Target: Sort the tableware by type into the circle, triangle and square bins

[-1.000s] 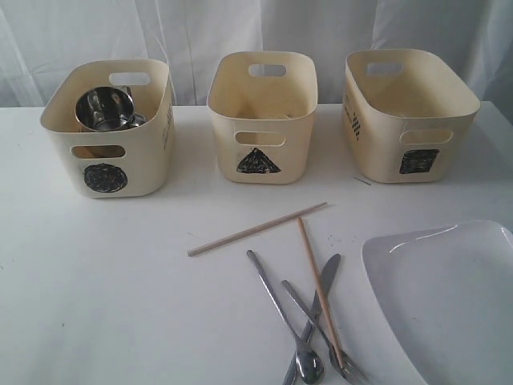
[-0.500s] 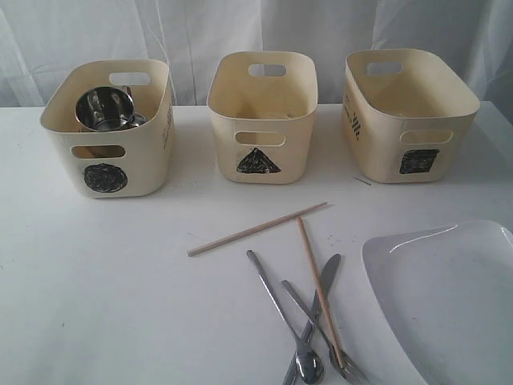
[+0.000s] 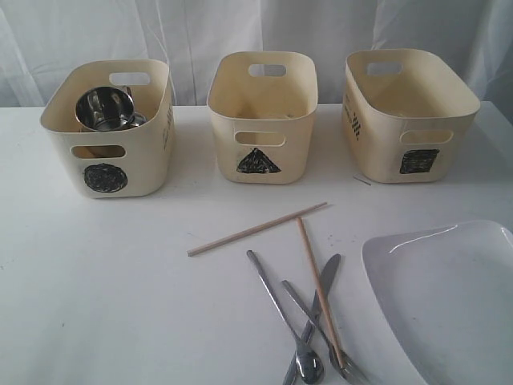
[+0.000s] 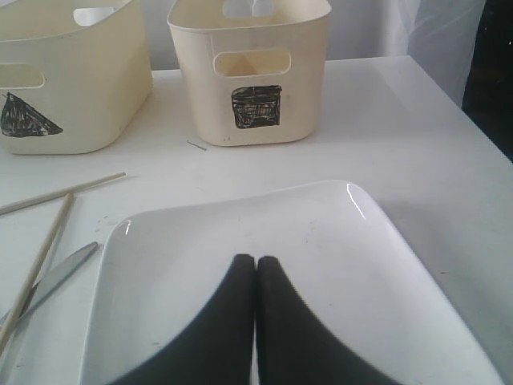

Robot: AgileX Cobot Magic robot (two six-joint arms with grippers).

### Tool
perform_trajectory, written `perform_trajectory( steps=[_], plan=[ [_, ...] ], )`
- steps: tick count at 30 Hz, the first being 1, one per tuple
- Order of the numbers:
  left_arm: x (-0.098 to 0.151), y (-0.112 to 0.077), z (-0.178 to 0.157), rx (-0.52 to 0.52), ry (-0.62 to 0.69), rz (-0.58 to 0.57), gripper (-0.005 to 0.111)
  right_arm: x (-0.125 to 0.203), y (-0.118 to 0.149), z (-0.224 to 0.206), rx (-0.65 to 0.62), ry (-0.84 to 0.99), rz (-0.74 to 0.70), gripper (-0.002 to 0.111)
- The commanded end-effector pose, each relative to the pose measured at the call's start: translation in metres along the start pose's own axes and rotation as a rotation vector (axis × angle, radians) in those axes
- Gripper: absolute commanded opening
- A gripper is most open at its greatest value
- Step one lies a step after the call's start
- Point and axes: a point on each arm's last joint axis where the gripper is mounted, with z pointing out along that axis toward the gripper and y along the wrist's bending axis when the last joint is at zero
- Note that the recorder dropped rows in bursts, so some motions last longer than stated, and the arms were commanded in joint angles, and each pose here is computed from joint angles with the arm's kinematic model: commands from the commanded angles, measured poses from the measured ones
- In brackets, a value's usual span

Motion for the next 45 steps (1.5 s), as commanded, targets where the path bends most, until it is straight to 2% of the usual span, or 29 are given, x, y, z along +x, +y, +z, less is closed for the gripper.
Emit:
perform_trajectory(
  steps=[1,24,27,29,31,33,38,41,45],
  plan=[
    [0.001,0.0,0.0,-0.001,-0.004,-0.002,0.042,0.001,0.0,0.0,-0.003,-0.012,-0.003,0.0],
    [0.001,0.0,0.0,-0.001,-0.004,-0.002,0.042,0.001,0.0,0.0,-0.003,-0.012,-0.003,0.0],
    [0.001,0.0,0.0,-0.001,-0.004,-0.002,0.042,0.0,-0.001,0.0,0.009,-0.015,-0.041,0.0],
    [0.001,0.0,0.0,-0.001,-0.004,-0.002,0.042,-0.009,0.002,0.0,-0.034,-0.116,0.08,0.0],
    [0.001,0.0,0.0,-0.001,-0.004,-0.002,0.042,-0.03,0.007,-0.006,-0.118,-0.344,0.222,0.0],
    [0.001,0.0,0.0,-0.001,-0.004,-0.002,0.042,-0.051,0.01,-0.016,-0.186,-0.539,0.268,0.0],
    [0.001,0.0,0.0,-0.002,-0.006,-0.002,0.042,-0.081,0.016,-0.042,-0.289,-0.873,0.193,0.0],
    [0.001,0.0,0.0,-0.002,-0.006,-0.002,0.042,-0.086,0.021,-0.047,-0.312,-0.92,0.109,0.0],
    [0.001,0.0,0.0,-0.002,-0.006,-0.002,0.042,-0.09,0.022,-0.05,-0.33,-0.922,0.125,0.0]
  ],
)
